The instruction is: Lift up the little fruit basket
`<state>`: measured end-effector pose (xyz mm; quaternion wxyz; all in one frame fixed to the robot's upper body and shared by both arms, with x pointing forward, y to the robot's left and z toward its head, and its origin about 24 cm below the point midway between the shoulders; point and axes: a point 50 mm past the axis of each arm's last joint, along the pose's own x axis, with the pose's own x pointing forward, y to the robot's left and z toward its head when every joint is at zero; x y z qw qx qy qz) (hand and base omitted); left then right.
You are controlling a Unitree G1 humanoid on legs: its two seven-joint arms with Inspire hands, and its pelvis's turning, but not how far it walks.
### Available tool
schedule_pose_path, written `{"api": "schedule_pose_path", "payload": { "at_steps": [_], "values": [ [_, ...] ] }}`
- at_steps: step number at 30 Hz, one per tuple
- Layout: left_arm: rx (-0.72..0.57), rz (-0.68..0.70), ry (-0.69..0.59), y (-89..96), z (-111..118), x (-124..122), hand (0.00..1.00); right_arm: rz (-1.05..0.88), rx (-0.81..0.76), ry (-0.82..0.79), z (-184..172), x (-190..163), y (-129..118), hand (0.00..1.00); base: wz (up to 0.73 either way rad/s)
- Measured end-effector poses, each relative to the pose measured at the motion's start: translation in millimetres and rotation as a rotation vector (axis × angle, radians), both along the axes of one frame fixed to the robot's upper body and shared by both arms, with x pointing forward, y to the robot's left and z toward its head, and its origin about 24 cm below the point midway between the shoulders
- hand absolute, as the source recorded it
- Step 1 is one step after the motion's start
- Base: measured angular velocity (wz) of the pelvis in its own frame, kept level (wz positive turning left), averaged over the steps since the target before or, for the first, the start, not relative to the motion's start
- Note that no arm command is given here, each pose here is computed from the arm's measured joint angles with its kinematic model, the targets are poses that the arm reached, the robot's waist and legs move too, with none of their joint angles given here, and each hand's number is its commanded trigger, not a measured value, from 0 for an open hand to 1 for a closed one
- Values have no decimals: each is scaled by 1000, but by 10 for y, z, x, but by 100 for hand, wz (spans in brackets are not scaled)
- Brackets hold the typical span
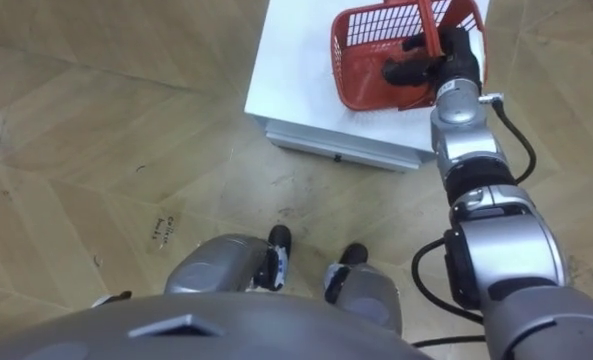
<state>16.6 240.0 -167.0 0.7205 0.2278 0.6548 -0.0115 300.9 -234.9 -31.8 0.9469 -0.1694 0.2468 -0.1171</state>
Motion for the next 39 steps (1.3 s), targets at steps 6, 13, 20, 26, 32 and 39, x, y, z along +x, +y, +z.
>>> {"api": "schedule_pose_path", "payload": {
  "at_steps": [6,13,20,26,32,39],
  "values": [
    [0,1,1,0,0,-1,0,10,5,10,-7,-2,5,0,0],
    [-6,2,3,-7,-2,-2,0,25,17,20,-14,-4,14,0,0],
    [-5,-5,10,-16,-6,-23,0,37,18,14,-2,-5,11,0,-7],
    [-5,-6,10,-16,-6,-28,0,75,-21,-26,49,-32,-18,0,-4],
    [-3,21,-1,13,3,-36,0,87,-12,-41,1,-187,-10,0,-8],
    [9,53,-10,45,10,-38,0,136,9,-140,187,-151,61,0,-5]
  ]
}}
